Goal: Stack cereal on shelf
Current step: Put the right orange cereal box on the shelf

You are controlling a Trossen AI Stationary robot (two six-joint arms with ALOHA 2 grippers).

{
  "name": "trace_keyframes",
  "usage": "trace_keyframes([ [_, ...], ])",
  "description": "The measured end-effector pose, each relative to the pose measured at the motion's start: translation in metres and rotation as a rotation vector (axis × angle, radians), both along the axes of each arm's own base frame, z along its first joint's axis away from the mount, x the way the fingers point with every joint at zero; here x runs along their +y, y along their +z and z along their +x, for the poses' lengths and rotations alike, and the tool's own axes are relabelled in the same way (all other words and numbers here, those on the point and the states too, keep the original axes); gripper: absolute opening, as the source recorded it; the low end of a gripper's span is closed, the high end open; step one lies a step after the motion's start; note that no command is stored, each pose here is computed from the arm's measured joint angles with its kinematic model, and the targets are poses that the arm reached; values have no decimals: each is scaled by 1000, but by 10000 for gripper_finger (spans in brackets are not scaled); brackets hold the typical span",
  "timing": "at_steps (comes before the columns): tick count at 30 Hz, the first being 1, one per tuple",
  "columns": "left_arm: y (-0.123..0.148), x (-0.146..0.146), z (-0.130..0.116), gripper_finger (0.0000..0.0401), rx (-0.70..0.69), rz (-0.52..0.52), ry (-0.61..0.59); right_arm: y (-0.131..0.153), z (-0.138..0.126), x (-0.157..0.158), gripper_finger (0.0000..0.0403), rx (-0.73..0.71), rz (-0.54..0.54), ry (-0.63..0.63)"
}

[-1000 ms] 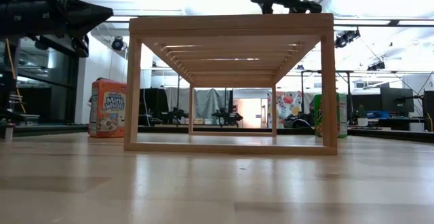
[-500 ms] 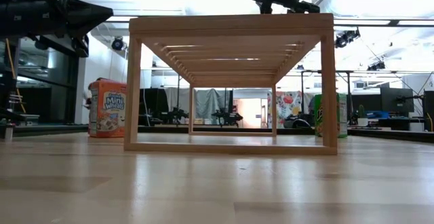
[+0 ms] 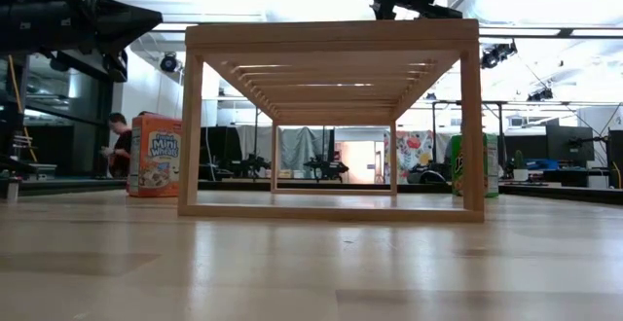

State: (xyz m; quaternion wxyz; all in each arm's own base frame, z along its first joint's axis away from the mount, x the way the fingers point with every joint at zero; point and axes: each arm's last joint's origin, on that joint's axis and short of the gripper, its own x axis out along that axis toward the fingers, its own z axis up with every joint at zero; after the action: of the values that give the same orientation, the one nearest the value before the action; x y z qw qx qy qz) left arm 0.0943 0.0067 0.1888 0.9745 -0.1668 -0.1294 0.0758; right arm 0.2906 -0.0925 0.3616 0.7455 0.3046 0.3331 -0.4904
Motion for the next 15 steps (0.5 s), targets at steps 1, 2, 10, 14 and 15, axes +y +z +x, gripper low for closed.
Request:
trace_keyframes([
  [1,0,0,0,3,0,0,0,0,0,0,240,-1,8,4],
  [2,0,0,0,3,0,0,0,0,0,0,240,0,13,7],
  [10,0,0,0,3,0,0,0,-2,-1,2,240,10,58,33],
  [14,0,0,0,3,0,0,0,-2,-1,3,240,11,75,52],
  [15,0,0,0,3,0,0,0,-2,-1,3,240,12,79,54],
])
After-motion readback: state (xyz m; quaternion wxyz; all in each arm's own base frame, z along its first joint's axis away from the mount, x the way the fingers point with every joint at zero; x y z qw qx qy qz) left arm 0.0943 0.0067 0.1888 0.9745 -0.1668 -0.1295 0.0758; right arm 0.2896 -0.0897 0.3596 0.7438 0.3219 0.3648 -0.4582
